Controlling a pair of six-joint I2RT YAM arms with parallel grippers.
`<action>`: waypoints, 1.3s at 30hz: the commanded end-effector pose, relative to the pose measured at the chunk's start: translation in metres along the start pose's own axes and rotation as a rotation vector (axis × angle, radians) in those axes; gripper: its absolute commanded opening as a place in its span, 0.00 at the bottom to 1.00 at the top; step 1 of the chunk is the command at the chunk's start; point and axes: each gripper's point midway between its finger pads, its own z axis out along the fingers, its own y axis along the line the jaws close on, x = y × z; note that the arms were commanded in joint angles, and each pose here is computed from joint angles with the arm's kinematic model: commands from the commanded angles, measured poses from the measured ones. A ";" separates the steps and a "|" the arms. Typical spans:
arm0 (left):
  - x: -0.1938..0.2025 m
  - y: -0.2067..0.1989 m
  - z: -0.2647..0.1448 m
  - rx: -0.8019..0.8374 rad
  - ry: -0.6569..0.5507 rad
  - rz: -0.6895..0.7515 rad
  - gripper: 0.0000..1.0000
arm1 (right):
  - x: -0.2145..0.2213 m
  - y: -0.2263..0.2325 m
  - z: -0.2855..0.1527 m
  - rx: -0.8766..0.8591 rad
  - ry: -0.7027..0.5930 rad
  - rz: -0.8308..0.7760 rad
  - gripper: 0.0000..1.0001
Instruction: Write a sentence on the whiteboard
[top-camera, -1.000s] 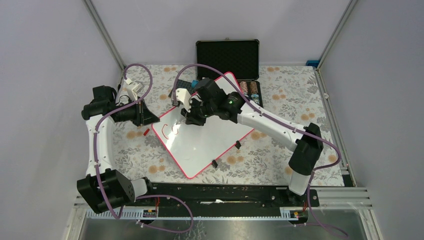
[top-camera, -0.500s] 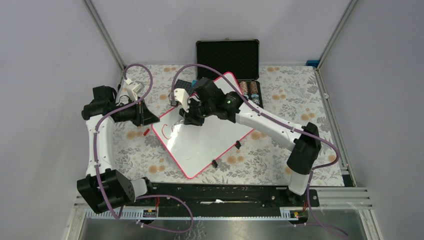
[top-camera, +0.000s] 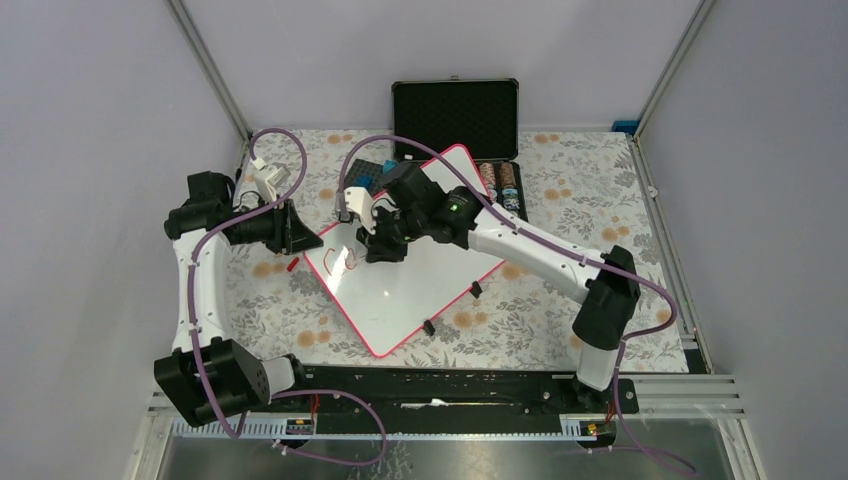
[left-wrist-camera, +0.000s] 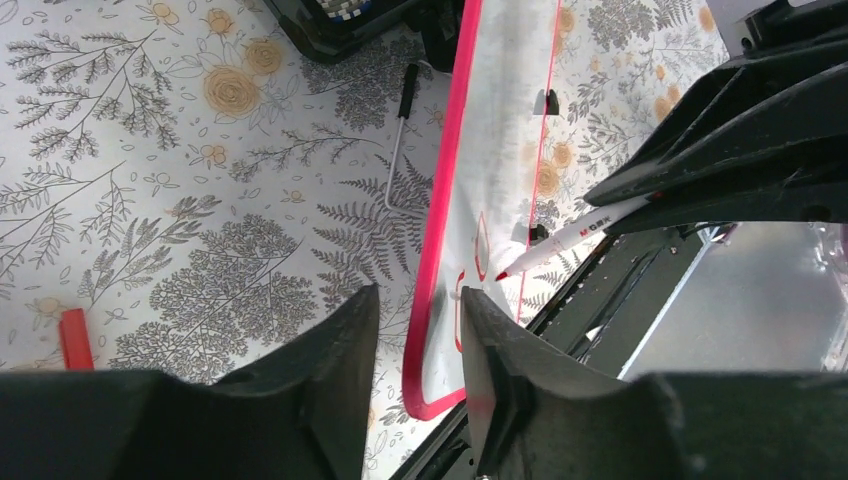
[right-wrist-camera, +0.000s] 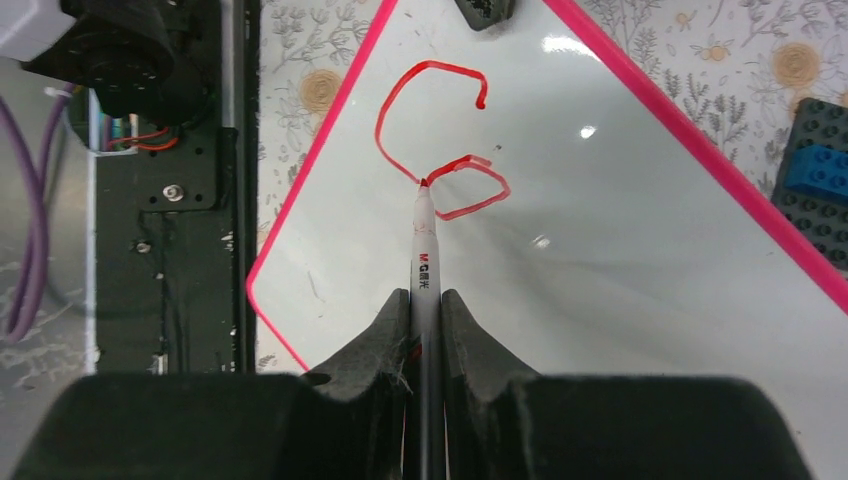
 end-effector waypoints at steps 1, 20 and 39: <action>-0.004 -0.009 -0.004 0.003 -0.022 0.029 0.42 | -0.037 0.008 -0.051 -0.042 -0.125 0.008 0.00; 0.002 -0.004 -0.004 -0.015 -0.003 0.009 0.34 | 0.001 -0.015 -0.084 -0.080 -0.136 0.110 0.00; 0.004 -0.003 -0.001 -0.001 0.001 0.004 0.05 | -0.019 -0.022 -0.098 -0.184 -0.211 0.135 0.00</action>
